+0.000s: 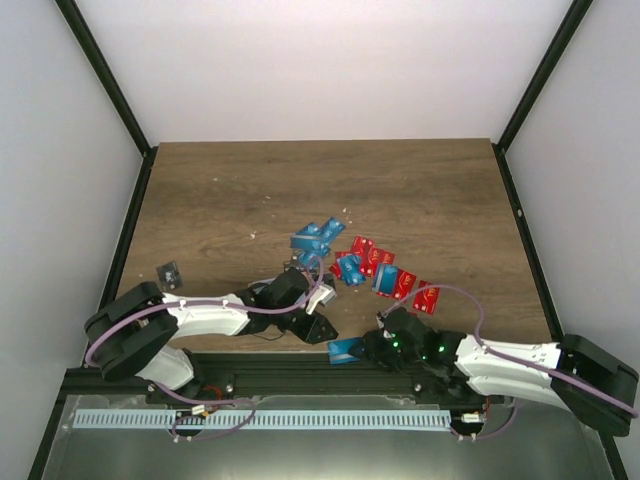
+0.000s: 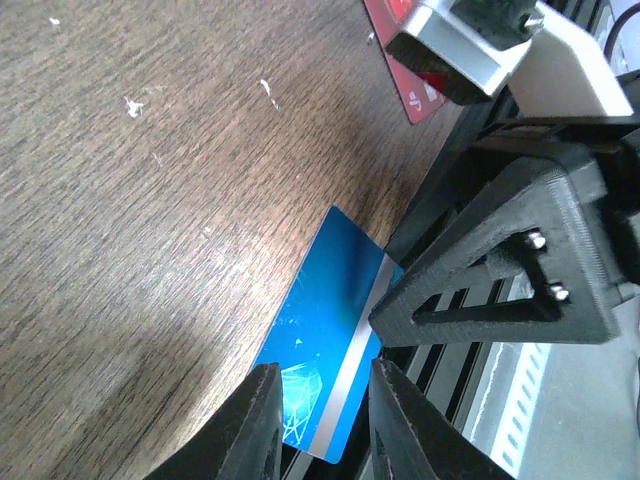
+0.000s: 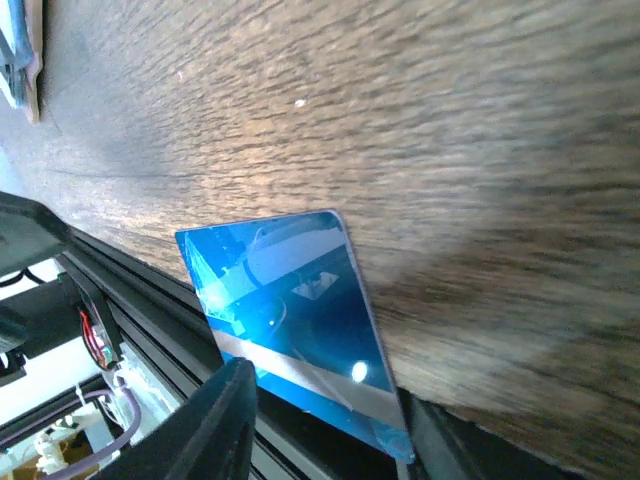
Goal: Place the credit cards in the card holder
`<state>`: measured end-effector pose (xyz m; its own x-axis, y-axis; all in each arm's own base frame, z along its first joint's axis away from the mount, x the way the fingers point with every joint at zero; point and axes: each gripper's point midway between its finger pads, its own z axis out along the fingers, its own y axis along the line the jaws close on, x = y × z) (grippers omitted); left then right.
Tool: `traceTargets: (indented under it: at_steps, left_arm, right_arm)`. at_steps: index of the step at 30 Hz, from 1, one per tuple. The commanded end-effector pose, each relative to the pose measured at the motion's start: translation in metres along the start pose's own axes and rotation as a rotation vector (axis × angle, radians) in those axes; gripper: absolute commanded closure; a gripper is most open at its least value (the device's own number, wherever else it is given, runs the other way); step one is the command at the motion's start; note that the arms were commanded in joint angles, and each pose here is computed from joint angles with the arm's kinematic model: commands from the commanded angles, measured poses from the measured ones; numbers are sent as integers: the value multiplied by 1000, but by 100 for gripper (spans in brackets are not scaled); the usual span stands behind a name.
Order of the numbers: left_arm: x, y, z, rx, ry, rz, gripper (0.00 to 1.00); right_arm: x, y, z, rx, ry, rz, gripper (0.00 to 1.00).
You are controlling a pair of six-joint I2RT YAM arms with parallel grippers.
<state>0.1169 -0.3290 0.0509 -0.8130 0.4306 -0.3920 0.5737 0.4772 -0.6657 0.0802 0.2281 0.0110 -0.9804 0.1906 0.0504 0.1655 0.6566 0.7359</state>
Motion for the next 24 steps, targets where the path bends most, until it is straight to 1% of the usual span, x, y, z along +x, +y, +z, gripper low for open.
traceTargets:
  at_steps: [1, 4, 7, 9, 10, 14, 17, 22, 24]
  left_arm:
    - [-8, -6, -6, 5, -46, 13, 74]
    - [-10, -8, -9, 4, -59, 9, 74]
    - [-16, -11, -18, -12, -86, 7, 74]
    - [-23, -12, -29, -50, -121, 7, 74]
    - [-30, -11, -38, -83, -151, 6, 73]
    - [-58, -11, -84, -217, -296, 10, 71]
    - [-71, -17, -119, -288, -378, 17, 65]
    - [-81, -17, -171, -405, -488, -30, 60]
    - [-85, -16, -187, -432, -522, -65, 59]
  right_arm:
    - [-14, -22, 0, 27, -90, 26, 65]
    - [-16, -17, 0, 11, -97, 15, 76]
    - [-18, -8, -3, 0, -97, -14, 90]
    - [-19, 1, -5, -10, -96, -40, 97]
    - [-19, 8, -6, -20, -97, -60, 99]
    - [-22, 45, -11, -90, -94, -207, 99]
    - [-31, 71, -15, -79, -114, -348, 99]
    - [-65, 122, -26, -31, -248, -562, 99]
    - [-79, 143, -32, -20, -315, -649, 99]
